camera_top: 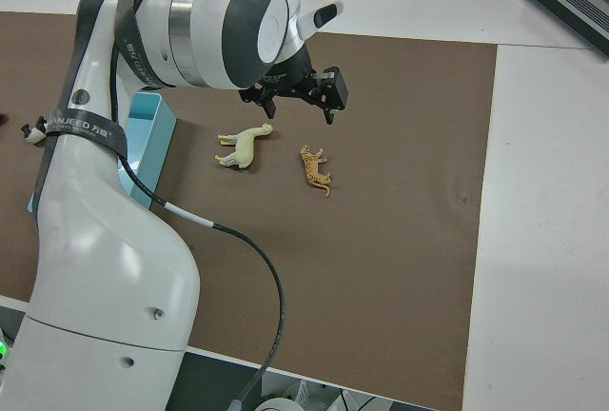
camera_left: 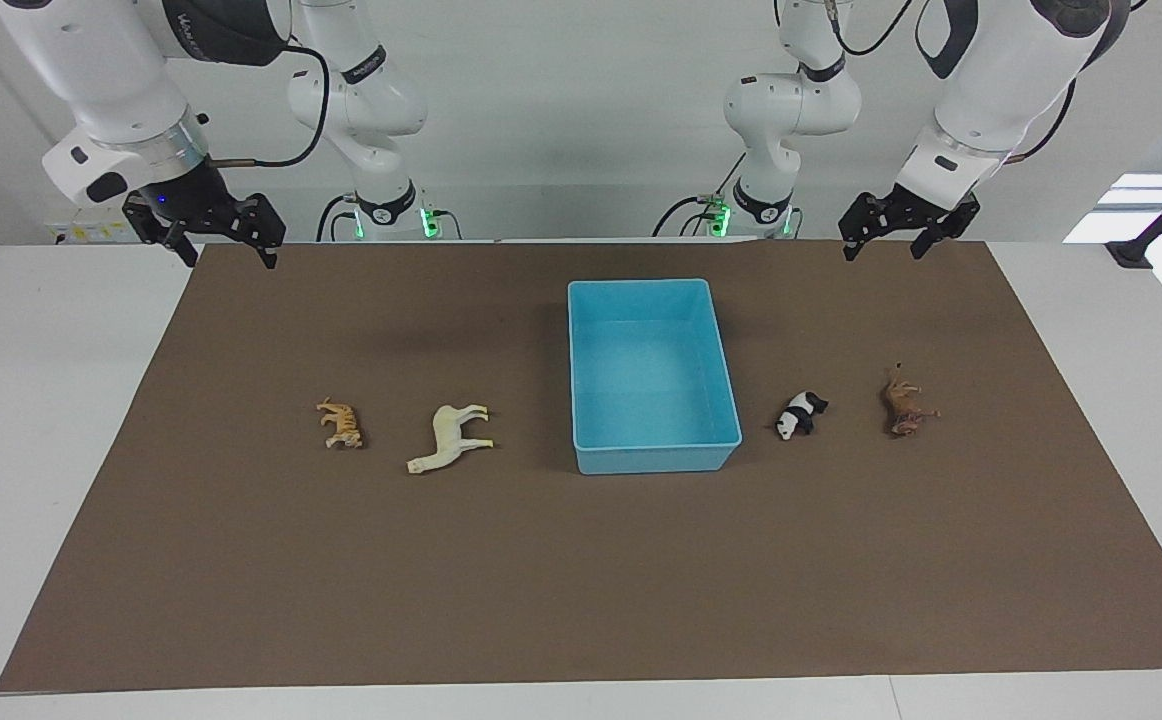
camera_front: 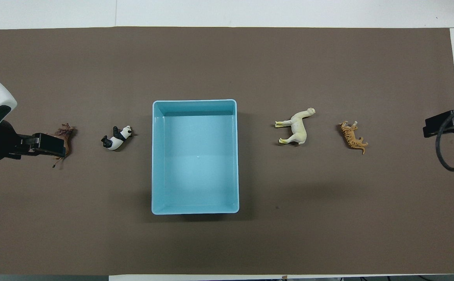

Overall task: Put all toys into storage box
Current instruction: 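Reach the left gripper to the panda while the right gripper reaches the llama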

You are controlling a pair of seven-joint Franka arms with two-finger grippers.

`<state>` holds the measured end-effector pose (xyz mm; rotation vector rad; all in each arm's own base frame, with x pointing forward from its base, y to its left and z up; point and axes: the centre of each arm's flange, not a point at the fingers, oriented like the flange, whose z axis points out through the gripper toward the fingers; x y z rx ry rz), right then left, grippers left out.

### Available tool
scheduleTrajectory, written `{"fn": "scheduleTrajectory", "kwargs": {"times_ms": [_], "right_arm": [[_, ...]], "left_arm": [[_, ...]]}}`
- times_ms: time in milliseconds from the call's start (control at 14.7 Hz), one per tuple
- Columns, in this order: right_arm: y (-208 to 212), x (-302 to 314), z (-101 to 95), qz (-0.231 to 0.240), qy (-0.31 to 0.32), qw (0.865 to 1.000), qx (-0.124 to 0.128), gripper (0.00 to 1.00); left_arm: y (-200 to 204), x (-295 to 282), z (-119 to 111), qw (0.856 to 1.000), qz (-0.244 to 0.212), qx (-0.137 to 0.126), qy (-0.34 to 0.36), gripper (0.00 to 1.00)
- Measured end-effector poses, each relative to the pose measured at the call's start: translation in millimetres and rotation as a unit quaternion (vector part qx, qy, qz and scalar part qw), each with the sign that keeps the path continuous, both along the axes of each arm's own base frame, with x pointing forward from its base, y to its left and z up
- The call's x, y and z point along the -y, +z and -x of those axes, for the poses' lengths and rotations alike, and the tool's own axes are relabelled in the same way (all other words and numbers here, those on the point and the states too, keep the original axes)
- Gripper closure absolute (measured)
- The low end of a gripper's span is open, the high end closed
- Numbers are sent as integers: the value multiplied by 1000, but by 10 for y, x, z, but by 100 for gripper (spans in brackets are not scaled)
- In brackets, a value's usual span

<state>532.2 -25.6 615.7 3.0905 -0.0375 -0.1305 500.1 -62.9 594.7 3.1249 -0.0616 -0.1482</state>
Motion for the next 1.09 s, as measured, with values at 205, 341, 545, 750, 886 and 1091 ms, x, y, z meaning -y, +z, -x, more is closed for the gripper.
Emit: {"fn": "scheduleTrajectory", "kwargs": {"times_ms": [205, 341, 545, 750, 886, 1091], "right_arm": [[3, 0, 0, 0, 0, 1000, 0, 0], [13, 12, 0, 0, -1, 1000, 1, 0], [15, 70, 3, 0, -7, 1000, 1, 0], [8, 12, 3, 0, 0, 1000, 0, 0], [-43, -130, 1, -1, 18, 1000, -3, 0], [-227, -571, -30, 0, 60, 998, 5, 0]], "left_arm": [[4, 0, -1, 1000, 0, 0, 0, 0], [4, -6, -1, 1000, 0, 0, 1, 0], [-9, -66, -19, 1000, 1, 5, 7, 0], [-177, -95, -38, 1000, 2, 24, 11, 0], [-368, -85, 14, 999, 3, 33, 10, 0], [-715, -82, 34, 999, 4, 49, 11, 0]]}}
